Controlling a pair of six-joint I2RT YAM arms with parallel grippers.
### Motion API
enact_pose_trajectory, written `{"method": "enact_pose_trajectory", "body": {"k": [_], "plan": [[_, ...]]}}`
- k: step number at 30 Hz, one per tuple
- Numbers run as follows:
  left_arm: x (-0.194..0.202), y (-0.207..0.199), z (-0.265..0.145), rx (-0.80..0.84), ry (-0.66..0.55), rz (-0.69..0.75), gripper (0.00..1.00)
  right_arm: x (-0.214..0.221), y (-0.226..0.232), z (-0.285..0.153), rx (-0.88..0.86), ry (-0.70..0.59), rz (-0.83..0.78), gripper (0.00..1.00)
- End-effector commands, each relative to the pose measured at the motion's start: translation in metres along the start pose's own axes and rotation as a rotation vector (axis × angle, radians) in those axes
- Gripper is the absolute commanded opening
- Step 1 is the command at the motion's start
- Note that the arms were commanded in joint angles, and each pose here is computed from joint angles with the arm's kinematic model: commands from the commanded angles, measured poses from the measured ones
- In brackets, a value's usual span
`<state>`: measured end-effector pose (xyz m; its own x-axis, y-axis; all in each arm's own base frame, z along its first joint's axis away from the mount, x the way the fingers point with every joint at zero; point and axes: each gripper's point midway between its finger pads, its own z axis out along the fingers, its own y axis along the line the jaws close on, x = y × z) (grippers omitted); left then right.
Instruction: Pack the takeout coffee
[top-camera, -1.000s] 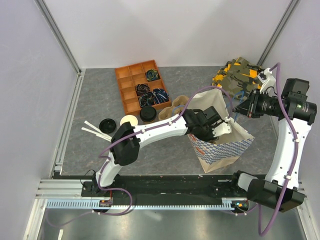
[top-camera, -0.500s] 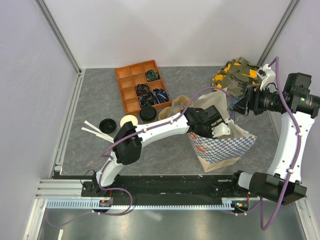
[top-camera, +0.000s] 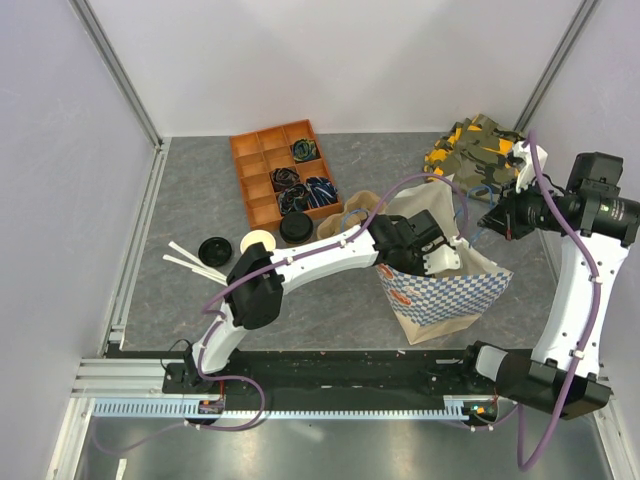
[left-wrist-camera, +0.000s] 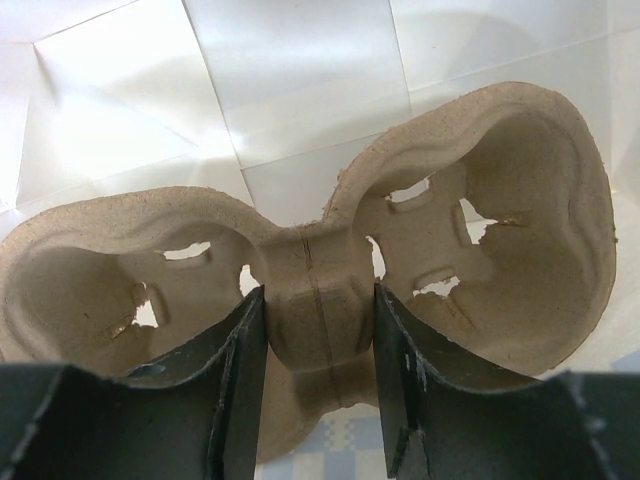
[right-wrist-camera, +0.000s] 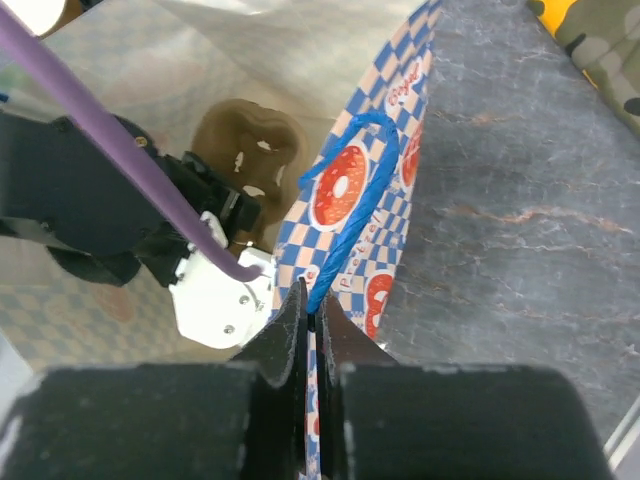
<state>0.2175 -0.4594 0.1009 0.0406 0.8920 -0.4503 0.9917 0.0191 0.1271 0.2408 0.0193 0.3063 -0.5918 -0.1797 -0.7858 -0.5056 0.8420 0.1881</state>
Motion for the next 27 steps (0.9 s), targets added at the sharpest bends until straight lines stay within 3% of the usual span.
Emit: {"method": "enact_pose_trajectory", "body": {"k": [1, 8, 17, 27], "plan": [[0.022, -0.009, -0.007, 0.028, 0.072, 0.016, 0.16, 0.014, 0.002, -0.003, 0.001, 0.076, 0.052, 0.0], [0.021, -0.004, -0.011, -0.018, 0.035, 0.028, 0.14, -0.008, -0.042, -0.012, 0.217, 0.007, 0.132, 0.0], [-0.014, 0.012, -0.032, -0.101, -0.107, 0.036, 0.13, -0.004, -0.033, -0.005, 0.146, 0.009, 0.148, 0.0], [0.036, -0.009, 0.004, 0.025, 0.082, 0.073, 0.13, -0.013, -0.019, -0.011, 0.11, -0.021, 0.138, 0.0]]}}
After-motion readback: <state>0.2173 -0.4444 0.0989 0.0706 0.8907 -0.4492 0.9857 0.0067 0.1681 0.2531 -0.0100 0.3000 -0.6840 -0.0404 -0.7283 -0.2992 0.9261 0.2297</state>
